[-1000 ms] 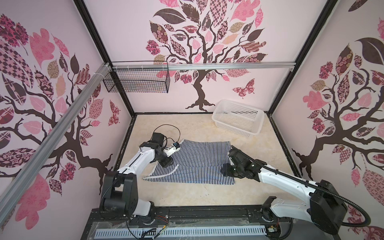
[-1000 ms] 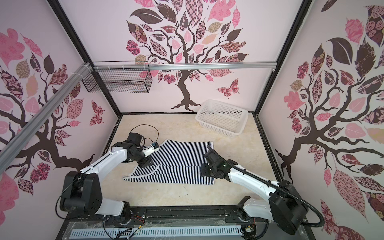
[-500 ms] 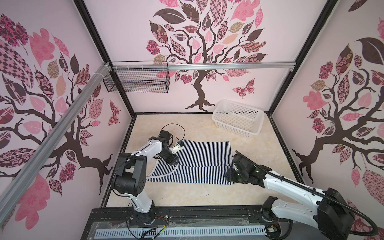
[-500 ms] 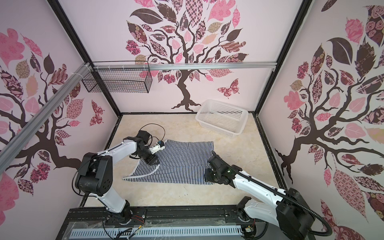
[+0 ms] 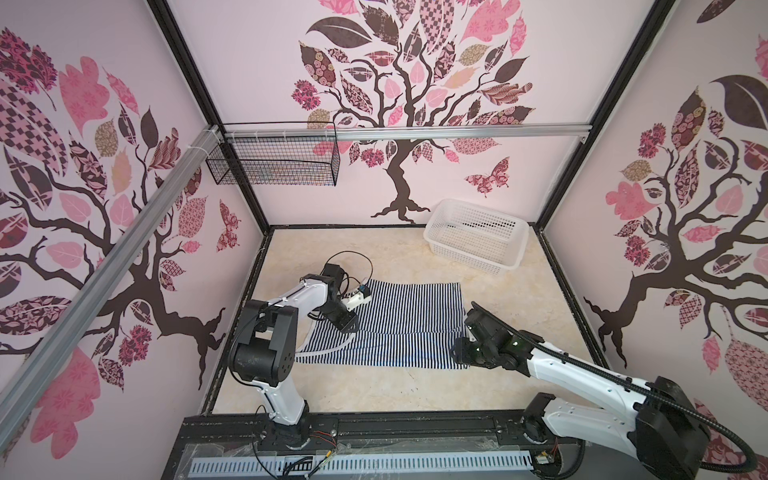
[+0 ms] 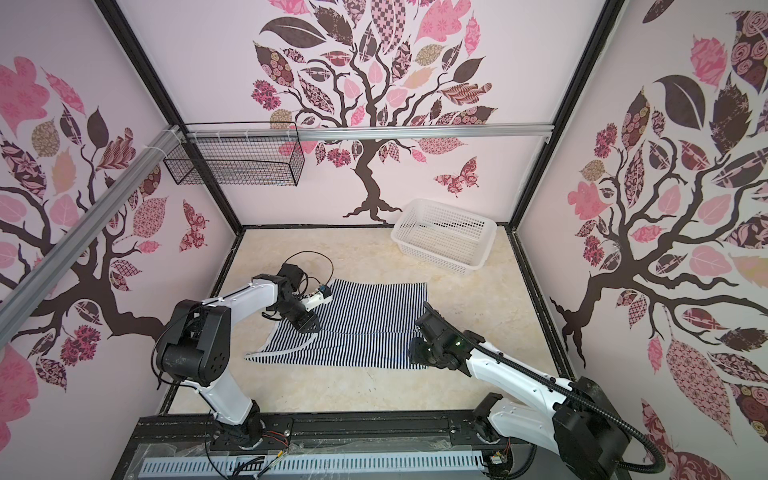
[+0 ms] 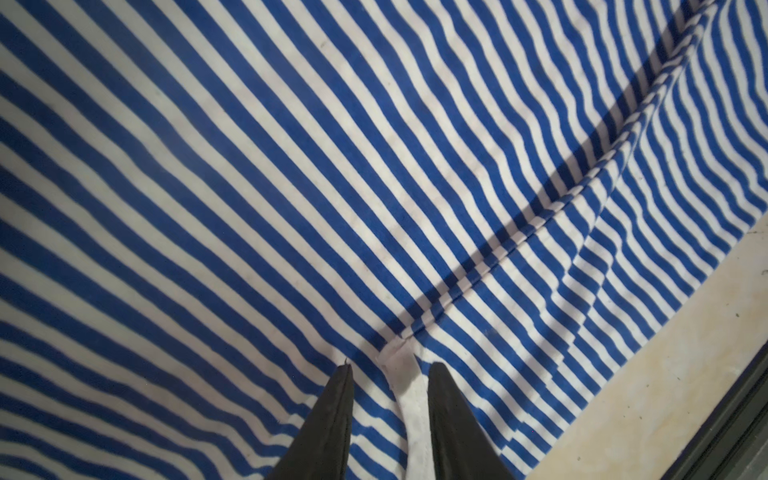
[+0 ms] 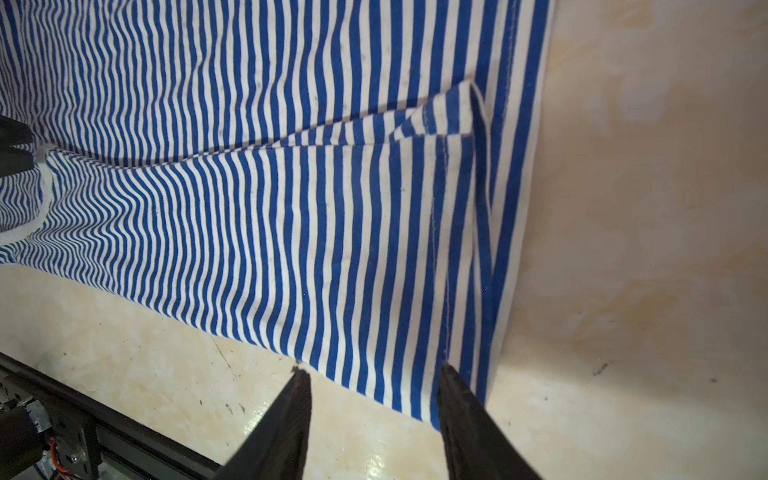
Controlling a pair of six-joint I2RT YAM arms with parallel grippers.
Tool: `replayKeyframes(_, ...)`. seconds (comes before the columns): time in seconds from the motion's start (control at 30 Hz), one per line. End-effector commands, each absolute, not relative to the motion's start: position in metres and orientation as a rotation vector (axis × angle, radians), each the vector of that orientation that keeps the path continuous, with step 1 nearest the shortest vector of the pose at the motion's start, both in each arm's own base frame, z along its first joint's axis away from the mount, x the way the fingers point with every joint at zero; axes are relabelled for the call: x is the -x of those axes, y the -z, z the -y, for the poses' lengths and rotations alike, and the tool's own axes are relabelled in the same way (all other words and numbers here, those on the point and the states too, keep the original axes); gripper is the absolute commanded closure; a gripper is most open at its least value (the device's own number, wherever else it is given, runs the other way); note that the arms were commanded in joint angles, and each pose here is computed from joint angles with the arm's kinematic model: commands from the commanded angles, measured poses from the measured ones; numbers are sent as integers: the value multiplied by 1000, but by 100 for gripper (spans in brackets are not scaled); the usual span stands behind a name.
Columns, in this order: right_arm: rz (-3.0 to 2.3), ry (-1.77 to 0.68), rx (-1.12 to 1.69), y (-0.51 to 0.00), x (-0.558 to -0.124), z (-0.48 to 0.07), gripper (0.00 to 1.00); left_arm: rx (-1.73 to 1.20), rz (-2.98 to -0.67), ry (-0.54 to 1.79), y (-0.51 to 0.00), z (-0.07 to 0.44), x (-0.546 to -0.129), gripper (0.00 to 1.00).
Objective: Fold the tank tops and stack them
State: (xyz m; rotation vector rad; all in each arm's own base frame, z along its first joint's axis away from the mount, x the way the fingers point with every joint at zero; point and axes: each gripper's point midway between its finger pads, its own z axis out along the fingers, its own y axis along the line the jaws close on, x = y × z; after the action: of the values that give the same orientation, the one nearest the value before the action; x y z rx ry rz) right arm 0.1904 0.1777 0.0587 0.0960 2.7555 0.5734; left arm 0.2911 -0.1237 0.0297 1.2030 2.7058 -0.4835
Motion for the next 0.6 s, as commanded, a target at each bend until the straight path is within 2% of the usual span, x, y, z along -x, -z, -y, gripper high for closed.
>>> replayKeyframes(0.0, -2764, -556, -99, -57, -187, -174, 48, -1233, -2718, 528, -25, 127, -280, 67)
replayKeyframes(0.2, -2769, -554, -101, -55, -186, -173, 50, -1233, -2721, 536, -23, 127, -278, 75)
replayKeyframes(0.43, -2766, -552, -104, -55, -186, -172, 52, -1233, -2711, 573, -27, 131, -276, 98)
replayKeyframes(0.57, -2776, -552, -101, -53, -185, -173, 52, -1231, -2702, 566, -30, 131, -278, 100)
